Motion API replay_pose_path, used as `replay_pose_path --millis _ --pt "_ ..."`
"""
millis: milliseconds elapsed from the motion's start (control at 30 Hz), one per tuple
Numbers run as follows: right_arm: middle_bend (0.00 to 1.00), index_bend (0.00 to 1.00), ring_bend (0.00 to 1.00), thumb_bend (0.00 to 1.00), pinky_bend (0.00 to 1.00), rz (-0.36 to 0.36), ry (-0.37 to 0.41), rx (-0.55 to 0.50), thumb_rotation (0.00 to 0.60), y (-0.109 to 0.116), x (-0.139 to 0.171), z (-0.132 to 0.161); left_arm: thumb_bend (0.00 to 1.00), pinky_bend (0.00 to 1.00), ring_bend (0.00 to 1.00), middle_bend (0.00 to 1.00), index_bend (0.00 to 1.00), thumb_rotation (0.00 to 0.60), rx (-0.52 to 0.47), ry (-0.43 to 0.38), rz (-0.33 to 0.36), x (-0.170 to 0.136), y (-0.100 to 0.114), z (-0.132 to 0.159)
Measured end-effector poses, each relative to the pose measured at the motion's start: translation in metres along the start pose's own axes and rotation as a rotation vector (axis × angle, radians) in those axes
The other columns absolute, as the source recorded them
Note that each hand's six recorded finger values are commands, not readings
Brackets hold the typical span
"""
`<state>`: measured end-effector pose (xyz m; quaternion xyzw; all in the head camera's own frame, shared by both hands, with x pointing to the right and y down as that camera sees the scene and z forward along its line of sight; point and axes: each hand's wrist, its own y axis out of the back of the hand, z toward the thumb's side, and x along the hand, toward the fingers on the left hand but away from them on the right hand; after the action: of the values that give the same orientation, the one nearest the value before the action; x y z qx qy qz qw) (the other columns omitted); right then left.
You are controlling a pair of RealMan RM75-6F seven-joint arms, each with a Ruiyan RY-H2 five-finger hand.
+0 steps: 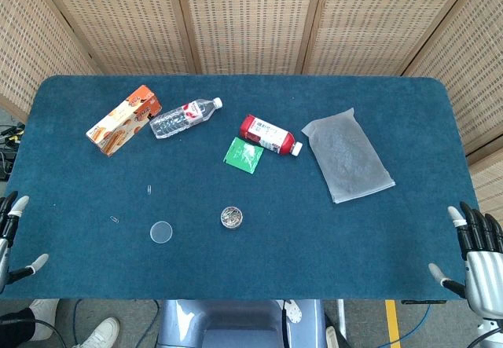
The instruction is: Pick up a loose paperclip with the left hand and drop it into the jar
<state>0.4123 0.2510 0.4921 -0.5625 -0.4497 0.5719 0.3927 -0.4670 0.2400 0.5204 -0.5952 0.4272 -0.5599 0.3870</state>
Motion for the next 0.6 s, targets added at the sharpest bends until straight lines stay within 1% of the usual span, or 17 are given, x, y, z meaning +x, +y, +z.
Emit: replay_pose_path --millis 200,333,367,467,533,600 --pt "0.00 0.00 0.00 0.00 0.00 -0.002 0.000 -0.025 0.600 0.001 0.001 0.002 0.11 0.00 0.00 0.00 0.00 0.600 -0.015 -0.016 -0.007 0.003 -0.002 0.001" --pt "0.00 0.00 0.00 0.00 0.00 -0.001 0.000 -0.030 0.600 0.001 0.000 0.001 0.13 0.00 0.00 0.00 0.01 0.600 -0.022 -0.033 -0.037 0.009 -0.010 0.001" --pt "0.00 0.00 0.00 0.00 0.00 -0.002 -0.001 -0.032 0.600 0.001 0.000 0.001 0.14 0.00 0.00 0.00 0.03 0.600 -0.021 -0.037 -0.045 0.011 -0.013 0.000" --pt "0.00 0.00 0.00 0.00 0.00 -0.004 -0.002 -0.036 0.600 0.001 -0.001 0.001 0.19 0.00 0.00 0.00 0.16 0.600 -0.011 -0.055 -0.079 0.021 -0.023 0.001" --pt "0.00 0.00 0.00 0.00 0.00 -0.002 0.000 -0.031 0.600 0.000 -0.001 0.002 0.24 0.00 0.00 0.00 0.25 0.600 0.006 -0.073 -0.112 0.030 -0.032 0.003" --pt "0.00 0.00 0.00 0.00 0.00 0.001 0.000 -0.026 0.600 -0.001 -0.002 0.003 0.27 0.00 0.00 0.00 0.30 0.600 0.035 -0.095 -0.146 0.040 -0.041 0.005"
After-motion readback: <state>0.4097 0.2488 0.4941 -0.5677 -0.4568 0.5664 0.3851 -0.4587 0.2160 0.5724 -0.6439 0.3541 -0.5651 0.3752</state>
